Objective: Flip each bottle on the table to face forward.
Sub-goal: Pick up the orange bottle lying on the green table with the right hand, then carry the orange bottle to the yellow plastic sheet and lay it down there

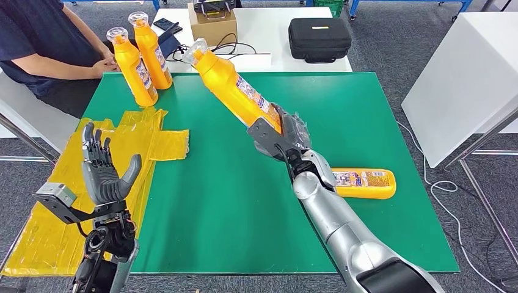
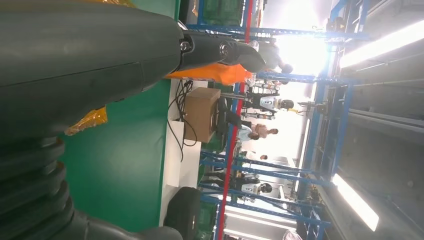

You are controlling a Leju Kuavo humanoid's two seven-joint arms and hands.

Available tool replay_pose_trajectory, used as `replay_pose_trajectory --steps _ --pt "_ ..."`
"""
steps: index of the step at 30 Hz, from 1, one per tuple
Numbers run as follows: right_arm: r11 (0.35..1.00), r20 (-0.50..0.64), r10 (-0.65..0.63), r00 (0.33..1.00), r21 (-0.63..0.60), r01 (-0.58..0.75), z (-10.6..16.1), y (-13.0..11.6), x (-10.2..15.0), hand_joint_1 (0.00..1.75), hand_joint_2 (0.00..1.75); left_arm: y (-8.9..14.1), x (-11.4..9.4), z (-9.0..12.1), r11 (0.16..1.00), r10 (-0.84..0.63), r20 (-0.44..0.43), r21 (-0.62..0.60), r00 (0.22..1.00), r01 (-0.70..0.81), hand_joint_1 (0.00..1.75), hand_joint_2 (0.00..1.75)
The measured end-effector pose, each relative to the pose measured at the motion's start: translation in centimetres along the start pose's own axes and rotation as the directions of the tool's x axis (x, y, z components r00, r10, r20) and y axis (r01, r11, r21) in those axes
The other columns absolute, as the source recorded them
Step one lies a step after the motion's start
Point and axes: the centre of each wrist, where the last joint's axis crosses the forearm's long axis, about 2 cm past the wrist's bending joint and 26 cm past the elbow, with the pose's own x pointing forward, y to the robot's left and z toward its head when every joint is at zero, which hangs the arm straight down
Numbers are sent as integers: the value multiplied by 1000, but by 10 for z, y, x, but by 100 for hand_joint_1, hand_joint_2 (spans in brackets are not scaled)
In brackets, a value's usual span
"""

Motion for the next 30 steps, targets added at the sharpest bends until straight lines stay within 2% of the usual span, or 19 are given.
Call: replay_pose_trajectory --steps 3,5,9,15,20,30 --pt "1000 22 1 1000 4 -1 0 2 3 175 175 -3 0 0 997 70 -39 -17 997 -71 0 175" --pt "1000 44 4 999 14 -4 0 8 10 175 175 -7 -1 0 983 179 -87 -37 980 -183 0 175" --pt "998 74 -19 997 59 15 3 32 36 175 175 -25 -4 0 884 436 -194 -92 879 -459 0 175" --pt "981 98 -85 992 182 66 21 77 76 175 175 -48 -9 4 751 599 -314 -98 736 -653 0 175" --pt "967 155 -56 986 255 15 35 98 90 175 175 -58 -11 8 672 663 -379 -80 646 -737 0 175" --pt "957 210 -7 978 285 -54 41 107 94 175 175 -64 -14 9 646 676 -417 -62 608 -761 0 175"
